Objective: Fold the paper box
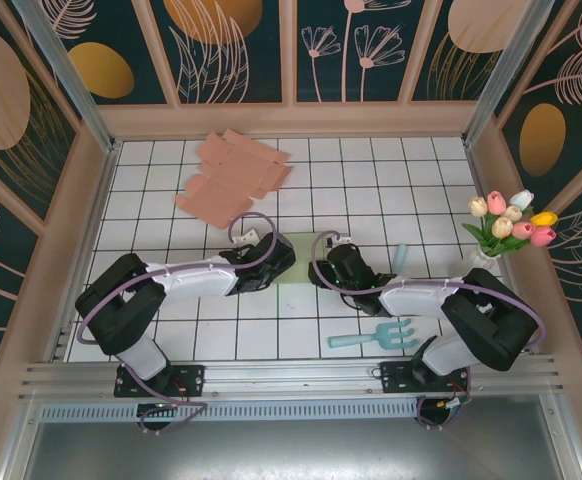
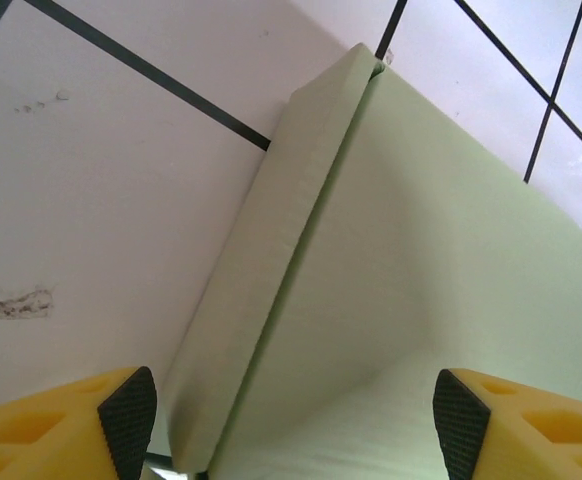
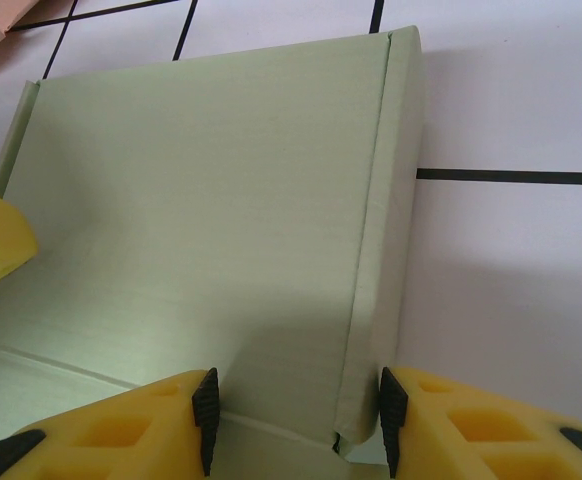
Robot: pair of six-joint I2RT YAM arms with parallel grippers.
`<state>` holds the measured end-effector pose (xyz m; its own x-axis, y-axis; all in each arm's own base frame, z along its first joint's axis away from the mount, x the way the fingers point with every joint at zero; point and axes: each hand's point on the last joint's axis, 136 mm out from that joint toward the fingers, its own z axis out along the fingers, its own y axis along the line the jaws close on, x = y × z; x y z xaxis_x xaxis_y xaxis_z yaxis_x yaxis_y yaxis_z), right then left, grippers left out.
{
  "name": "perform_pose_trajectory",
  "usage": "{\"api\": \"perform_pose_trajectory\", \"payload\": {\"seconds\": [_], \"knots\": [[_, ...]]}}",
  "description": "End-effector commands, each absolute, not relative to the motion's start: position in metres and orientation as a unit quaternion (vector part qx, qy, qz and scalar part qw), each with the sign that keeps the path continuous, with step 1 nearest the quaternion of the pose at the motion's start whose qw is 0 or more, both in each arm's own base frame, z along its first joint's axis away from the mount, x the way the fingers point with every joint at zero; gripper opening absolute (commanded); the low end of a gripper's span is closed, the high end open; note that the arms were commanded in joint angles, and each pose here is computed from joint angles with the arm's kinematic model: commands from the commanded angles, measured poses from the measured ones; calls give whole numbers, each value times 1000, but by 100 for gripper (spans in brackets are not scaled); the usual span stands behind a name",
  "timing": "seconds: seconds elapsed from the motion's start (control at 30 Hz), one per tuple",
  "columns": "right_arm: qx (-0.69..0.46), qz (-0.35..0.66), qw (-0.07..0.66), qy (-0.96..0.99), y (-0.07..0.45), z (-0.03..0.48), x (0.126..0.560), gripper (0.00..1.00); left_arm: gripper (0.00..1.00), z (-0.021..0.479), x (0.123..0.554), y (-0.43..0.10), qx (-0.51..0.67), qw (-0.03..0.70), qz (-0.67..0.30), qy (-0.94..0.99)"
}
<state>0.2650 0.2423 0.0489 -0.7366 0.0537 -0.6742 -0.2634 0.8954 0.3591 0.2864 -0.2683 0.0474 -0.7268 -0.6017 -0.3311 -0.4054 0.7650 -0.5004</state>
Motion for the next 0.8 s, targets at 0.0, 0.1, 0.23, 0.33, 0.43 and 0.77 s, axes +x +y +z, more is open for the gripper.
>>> {"api": "perform_pose_trajectory", "payload": {"seconds": [0.0, 0.1, 0.23, 0.33, 0.43, 0.77], "knots": [[-64, 210, 352, 910, 239, 43, 265, 48, 74, 38, 285, -264, -293, 226, -175, 912], [-64, 208, 351, 911, 238, 42, 264, 48, 72, 35, 287, -265, -294, 225, -170, 913], [-64, 202, 353, 911, 236, 43, 264, 48, 69, 24, 288, -264, -291, 219, -155, 918], [-65, 200, 353, 912, 235, 43, 265, 48, 67, 22, 289, -261, -294, 222, -148, 918], [-64, 200, 352, 912, 235, 42, 264, 48, 67, 20, 288, -259, -298, 221, -147, 917], [-61, 200, 351, 913, 234, 42, 263, 48, 66, 18, 286, -256, -297, 222, -141, 918]]}}
